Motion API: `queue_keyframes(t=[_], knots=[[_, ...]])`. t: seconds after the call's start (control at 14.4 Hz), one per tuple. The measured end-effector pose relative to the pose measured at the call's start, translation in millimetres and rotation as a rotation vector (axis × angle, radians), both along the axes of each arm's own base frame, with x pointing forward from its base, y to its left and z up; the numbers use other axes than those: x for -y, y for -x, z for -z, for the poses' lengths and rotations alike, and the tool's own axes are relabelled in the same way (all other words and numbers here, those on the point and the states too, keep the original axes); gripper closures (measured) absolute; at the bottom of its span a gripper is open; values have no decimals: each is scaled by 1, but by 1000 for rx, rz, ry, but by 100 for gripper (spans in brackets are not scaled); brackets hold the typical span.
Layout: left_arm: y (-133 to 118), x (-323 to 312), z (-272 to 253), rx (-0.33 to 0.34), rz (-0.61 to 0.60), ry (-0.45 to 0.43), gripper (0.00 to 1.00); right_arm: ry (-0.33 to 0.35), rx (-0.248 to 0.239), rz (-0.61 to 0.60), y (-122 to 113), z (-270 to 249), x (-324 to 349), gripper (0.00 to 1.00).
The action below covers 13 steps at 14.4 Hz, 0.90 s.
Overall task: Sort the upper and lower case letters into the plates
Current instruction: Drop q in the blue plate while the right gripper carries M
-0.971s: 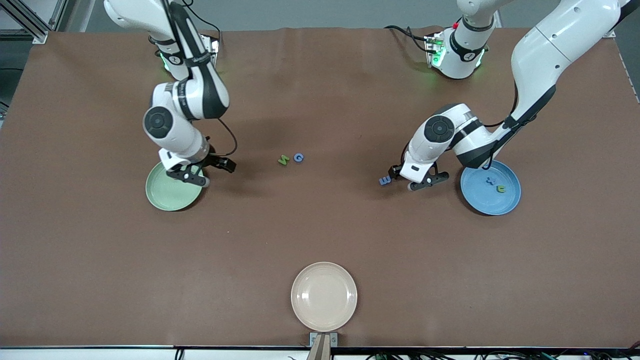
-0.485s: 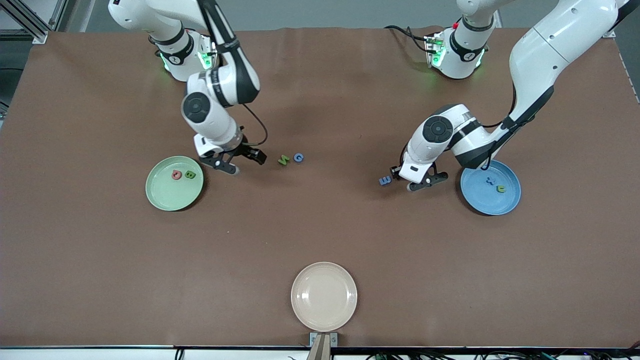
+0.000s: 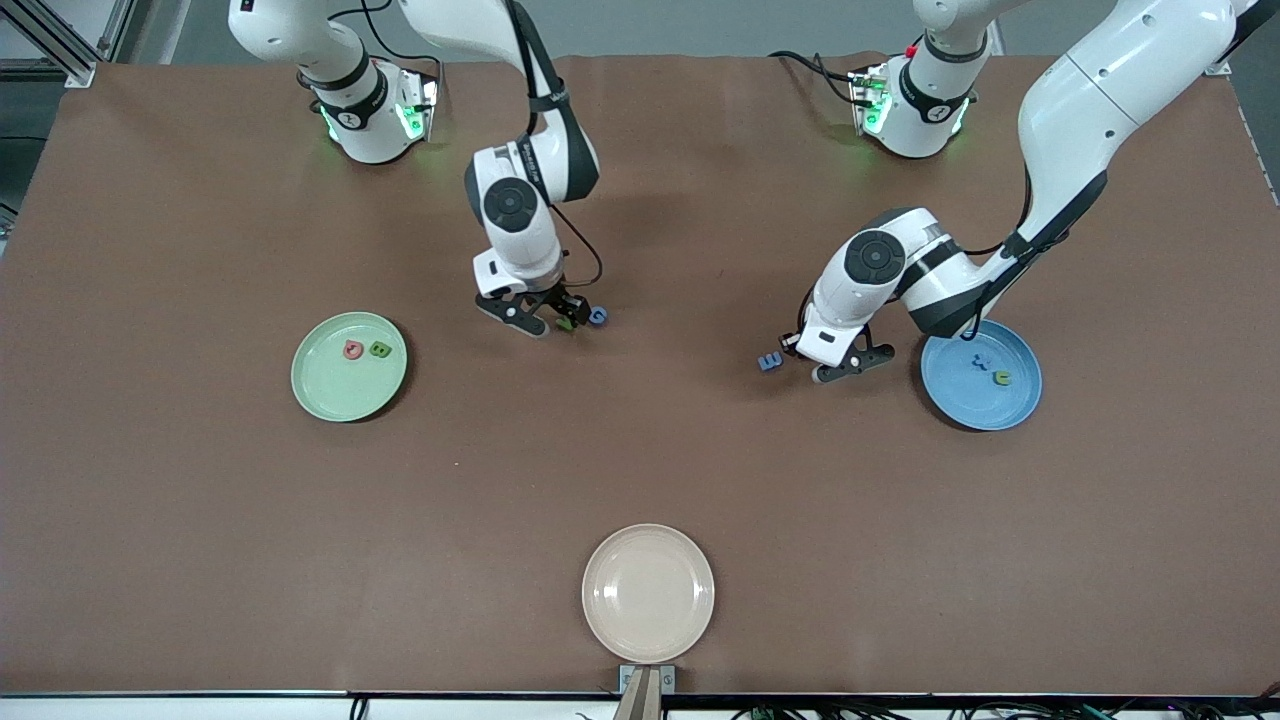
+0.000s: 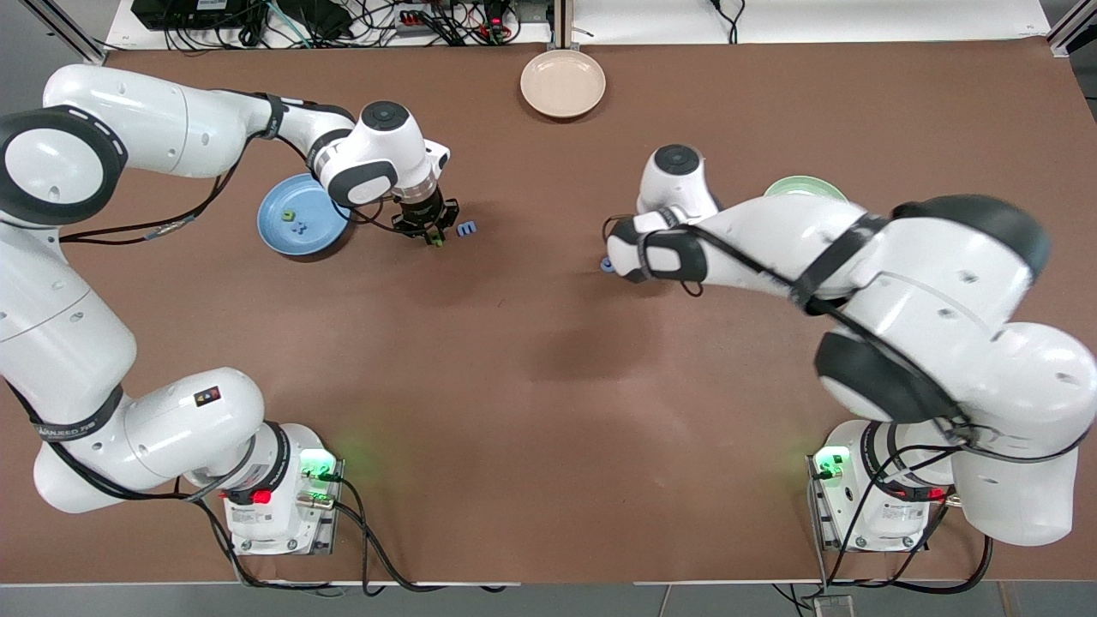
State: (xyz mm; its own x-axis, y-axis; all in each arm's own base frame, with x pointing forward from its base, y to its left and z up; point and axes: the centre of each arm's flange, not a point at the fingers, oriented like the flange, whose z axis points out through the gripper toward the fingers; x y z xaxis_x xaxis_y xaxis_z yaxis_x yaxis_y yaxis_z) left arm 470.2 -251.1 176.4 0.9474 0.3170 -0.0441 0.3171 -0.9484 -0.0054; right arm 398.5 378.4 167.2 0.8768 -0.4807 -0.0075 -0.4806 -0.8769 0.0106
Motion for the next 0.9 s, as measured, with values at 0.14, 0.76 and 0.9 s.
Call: queue_keyframes(t=[0.14, 0.76, 0.9], knots=[[-3, -4, -1, 1, -7, -13, 72, 7, 11, 7, -1, 4, -11, 6], [-58, -120, -73, 11, 116, -99, 72, -8, 18, 9, -6, -3, -19, 58], [-65, -164, -72, -5, 180, -95, 72, -8, 17, 9, -5, -3, -19, 58]])
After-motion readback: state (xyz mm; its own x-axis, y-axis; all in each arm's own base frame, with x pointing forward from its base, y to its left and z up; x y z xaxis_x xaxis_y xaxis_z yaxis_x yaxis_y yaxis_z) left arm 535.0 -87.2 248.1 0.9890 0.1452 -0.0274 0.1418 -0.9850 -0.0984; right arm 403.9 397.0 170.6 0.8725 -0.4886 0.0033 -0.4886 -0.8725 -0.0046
